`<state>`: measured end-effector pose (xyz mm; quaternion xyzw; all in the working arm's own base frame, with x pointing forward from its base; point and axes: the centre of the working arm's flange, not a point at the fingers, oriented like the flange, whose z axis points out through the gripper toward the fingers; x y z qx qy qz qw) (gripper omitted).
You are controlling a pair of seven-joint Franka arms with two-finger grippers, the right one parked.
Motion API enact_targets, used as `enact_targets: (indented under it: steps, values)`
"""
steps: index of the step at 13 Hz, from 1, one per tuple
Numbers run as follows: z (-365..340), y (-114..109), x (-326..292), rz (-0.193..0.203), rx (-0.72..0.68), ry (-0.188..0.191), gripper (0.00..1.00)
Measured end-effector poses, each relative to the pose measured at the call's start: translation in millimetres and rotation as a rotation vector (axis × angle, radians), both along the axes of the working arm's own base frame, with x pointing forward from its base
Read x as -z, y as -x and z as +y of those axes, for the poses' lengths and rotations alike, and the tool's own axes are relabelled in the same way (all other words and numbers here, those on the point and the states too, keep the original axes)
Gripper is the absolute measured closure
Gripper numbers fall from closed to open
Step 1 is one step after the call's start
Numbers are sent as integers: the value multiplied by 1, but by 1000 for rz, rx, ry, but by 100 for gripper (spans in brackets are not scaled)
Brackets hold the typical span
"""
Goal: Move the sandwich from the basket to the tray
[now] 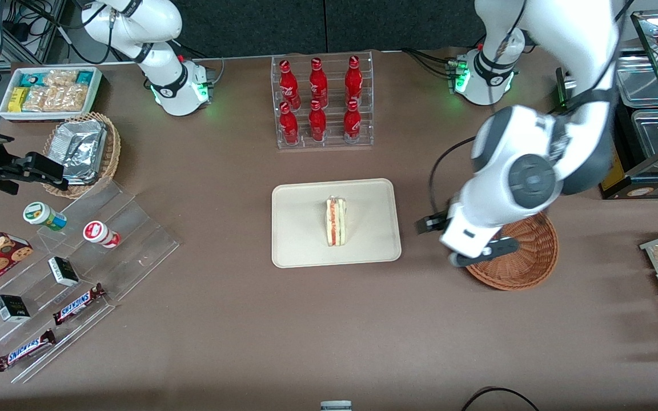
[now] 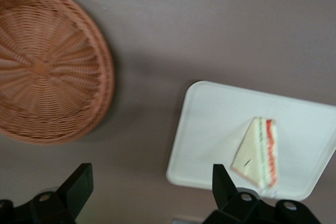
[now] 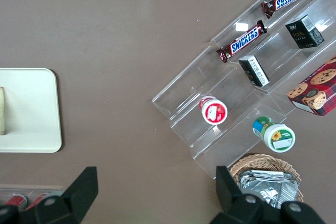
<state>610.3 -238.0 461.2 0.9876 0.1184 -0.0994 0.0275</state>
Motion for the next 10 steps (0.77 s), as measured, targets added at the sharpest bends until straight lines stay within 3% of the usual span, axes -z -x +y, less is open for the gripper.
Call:
enact_targets:
  steps: [2, 6, 10]
  values:
    - [43, 7, -26, 27, 47, 15, 0]
    - [125, 19, -73, 37, 110, 50, 0]
    - [164, 42, -110, 52, 82, 17, 0]
